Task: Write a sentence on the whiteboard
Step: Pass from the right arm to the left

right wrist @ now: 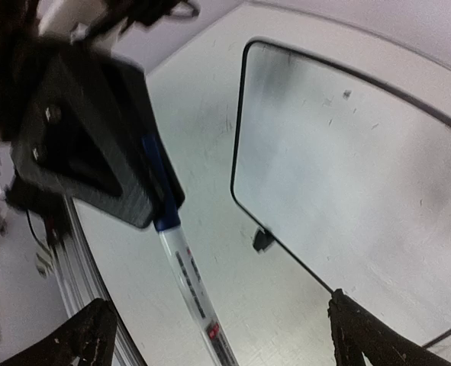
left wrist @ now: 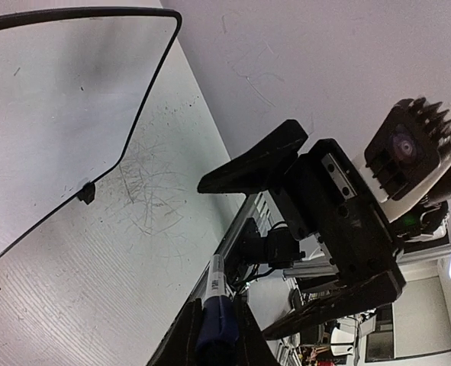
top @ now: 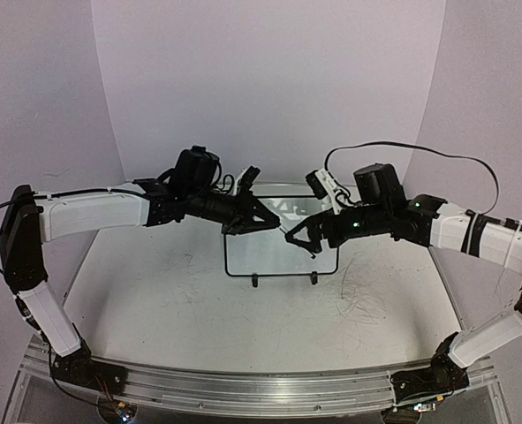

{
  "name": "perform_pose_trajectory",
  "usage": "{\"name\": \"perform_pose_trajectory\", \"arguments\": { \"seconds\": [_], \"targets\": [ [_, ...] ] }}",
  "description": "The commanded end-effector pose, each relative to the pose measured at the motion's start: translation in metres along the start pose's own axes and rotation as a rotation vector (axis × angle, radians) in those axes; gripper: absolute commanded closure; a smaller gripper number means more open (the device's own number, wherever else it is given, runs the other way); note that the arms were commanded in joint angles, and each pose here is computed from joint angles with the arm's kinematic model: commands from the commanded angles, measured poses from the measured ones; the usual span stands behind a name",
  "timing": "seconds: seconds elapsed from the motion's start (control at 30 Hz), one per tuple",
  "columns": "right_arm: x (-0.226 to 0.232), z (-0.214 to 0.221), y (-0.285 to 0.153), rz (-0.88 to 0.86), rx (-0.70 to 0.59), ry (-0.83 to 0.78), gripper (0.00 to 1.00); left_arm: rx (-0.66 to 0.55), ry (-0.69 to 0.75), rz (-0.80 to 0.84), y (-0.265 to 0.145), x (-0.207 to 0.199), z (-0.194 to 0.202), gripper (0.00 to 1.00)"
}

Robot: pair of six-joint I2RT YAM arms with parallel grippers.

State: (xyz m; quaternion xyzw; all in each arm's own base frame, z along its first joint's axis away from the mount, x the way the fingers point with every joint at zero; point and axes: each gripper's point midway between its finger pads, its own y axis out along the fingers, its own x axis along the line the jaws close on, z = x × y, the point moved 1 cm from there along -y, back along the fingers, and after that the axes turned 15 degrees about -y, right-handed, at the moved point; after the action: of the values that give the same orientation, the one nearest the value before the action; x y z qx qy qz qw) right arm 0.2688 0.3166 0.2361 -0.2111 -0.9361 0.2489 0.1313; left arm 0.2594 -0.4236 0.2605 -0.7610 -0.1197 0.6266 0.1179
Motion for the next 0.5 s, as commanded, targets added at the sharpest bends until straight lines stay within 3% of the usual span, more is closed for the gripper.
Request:
{"name": "perform_pose_trajectory", "arguments": {
  "seconds": [0.0, 0.13, 0.37, 0.47],
  "targets": [
    [0.001, -0.059, -0.039, 0.017, -0.388, 0.258, 0.02, -0.095, 0.050, 0.138, -0.027, -0.056, -0.017, 1.00],
    [0.016, -0.082, -0.070, -0.118, -0.643, 0.358, 0.02, -0.138, 0.073, 0.246, -0.042, -0.088, -0.021, 1.00],
    [0.030, -0.103, -0.072, -0.256, -0.686, 0.372, 0.09, -0.154, 0.126, 0.316, -0.060, -0.125, -0.021, 1.00],
    [0.037, -0.108, -0.079, -0.309, -0.730, 0.358, 0.19, -0.158, 0.134, 0.331, -0.063, -0.132, -0.021, 1.00]
  ]
}}
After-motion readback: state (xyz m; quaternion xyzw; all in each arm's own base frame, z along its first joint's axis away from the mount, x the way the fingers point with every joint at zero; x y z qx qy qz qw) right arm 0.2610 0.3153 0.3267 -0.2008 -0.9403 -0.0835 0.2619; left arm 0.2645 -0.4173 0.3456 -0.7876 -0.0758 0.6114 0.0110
